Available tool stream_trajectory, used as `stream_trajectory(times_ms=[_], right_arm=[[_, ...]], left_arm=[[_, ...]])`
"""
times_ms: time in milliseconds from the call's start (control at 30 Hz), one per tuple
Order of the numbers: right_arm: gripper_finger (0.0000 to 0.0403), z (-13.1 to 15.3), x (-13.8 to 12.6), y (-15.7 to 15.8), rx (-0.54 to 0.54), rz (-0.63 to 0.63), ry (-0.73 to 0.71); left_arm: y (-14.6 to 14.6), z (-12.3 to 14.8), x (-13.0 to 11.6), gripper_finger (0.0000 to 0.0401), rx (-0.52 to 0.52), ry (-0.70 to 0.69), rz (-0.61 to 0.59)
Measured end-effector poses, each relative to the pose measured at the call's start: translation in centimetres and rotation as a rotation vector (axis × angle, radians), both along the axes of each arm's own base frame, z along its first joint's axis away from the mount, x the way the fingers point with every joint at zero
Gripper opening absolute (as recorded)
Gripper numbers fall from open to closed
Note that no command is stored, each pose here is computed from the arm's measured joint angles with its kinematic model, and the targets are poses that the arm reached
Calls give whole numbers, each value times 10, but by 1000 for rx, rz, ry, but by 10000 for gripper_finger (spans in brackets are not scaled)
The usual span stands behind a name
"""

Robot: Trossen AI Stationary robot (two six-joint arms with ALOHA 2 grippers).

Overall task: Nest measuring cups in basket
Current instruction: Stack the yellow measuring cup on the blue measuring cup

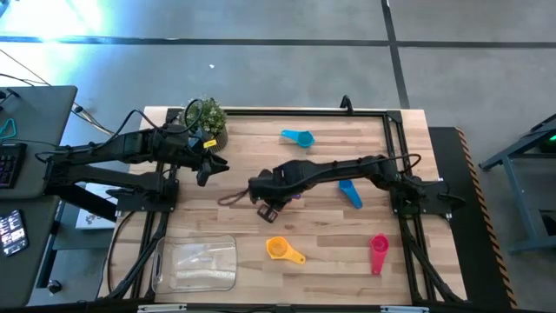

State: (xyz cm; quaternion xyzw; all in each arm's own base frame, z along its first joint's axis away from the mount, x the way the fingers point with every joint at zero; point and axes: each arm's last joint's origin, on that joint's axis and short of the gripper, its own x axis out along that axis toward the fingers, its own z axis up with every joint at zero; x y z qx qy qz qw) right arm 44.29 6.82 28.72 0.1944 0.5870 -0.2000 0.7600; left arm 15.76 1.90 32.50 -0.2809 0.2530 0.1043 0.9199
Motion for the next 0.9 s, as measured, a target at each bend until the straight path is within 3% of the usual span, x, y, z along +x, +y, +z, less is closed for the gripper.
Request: stream_trajectory(times_ms=[167, 333, 567, 767, 900], right_arm=[[99, -4, -20, 18, -49, -27, 169], [99, 2, -26, 31, -69, 24, 146], [99, 1, -49, 26, -134, 34, 194], [99, -6, -94, 17, -107, -36, 231], [99, -9, -116, 16, -6, -60, 97]], left_arm=[[-1, 0, 0, 129, -8, -1, -15], [-1, 0, 0, 129, -8, -2, -15], [-1, 0, 0, 129, -19, -2, -10], [-1, 0, 0, 129, -81, -7, 28], [-1, 0, 0, 129, -125, -8, 56]])
